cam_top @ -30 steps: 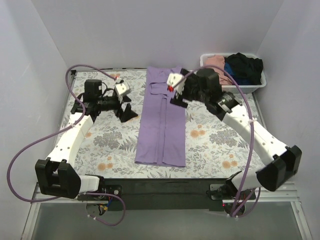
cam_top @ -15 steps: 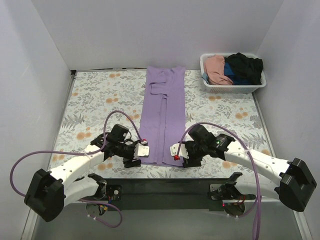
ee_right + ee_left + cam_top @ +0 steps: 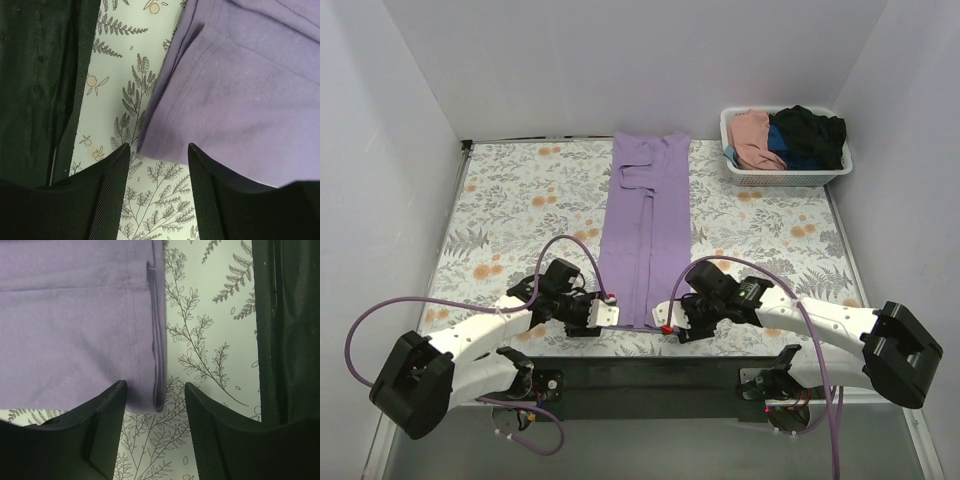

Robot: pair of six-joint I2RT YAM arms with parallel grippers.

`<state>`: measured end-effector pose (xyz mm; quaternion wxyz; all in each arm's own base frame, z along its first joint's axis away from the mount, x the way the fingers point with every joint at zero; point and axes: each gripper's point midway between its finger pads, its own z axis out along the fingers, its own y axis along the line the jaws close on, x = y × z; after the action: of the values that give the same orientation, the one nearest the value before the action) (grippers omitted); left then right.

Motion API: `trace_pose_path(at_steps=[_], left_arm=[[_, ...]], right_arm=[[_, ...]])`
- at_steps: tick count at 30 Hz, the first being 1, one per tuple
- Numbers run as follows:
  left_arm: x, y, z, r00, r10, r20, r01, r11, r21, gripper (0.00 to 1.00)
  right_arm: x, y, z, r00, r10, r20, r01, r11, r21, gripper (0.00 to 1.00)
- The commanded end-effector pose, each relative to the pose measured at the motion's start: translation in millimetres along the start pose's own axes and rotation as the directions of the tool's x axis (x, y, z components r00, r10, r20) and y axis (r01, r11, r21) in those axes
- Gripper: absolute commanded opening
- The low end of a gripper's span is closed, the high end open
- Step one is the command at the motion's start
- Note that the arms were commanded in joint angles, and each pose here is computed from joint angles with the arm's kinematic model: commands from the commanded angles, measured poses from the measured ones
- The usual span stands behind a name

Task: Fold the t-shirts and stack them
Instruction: Fold the tshirt

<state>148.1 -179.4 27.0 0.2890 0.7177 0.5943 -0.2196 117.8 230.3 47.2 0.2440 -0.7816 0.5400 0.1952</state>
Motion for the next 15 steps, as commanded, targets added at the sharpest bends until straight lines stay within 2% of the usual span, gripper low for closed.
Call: trace_pose_path(at_steps=[1, 7, 10, 15], left_arm=[[5.8, -0.2, 4.6, 0.999, 0.048, -0.014, -0.048, 0.999, -0.001, 0.48], [11.9, -8.5, 12.5, 0.998, 0.053, -0.029, -0.052, 0.998, 0.044, 0.45], [13.0, -12.1, 16.5, 0.998, 0.053, -0.034, -0.05, 0.997, 0.066, 0.39], [8.0, -20.0, 19.9, 0.997, 0.071, -0.021, -0.068, 0.994, 0.091, 0.16]], right_arm=[[-4.5, 2.4, 11.1, 0.999, -0.026, 0.033, 0.027, 0.999, -0.021, 0.56], [9.7, 21.5, 29.8, 0.998, -0.064, -0.005, 0.064, 0.994, -0.089, 0.51], [18.0, 29.9, 35.8, 0.997, -0.07, -0.028, 0.067, 0.991, -0.113, 0.47], [29.1, 27.7, 39.8, 0.996, -0.049, -0.079, 0.042, 0.995, -0.09, 0.28]])
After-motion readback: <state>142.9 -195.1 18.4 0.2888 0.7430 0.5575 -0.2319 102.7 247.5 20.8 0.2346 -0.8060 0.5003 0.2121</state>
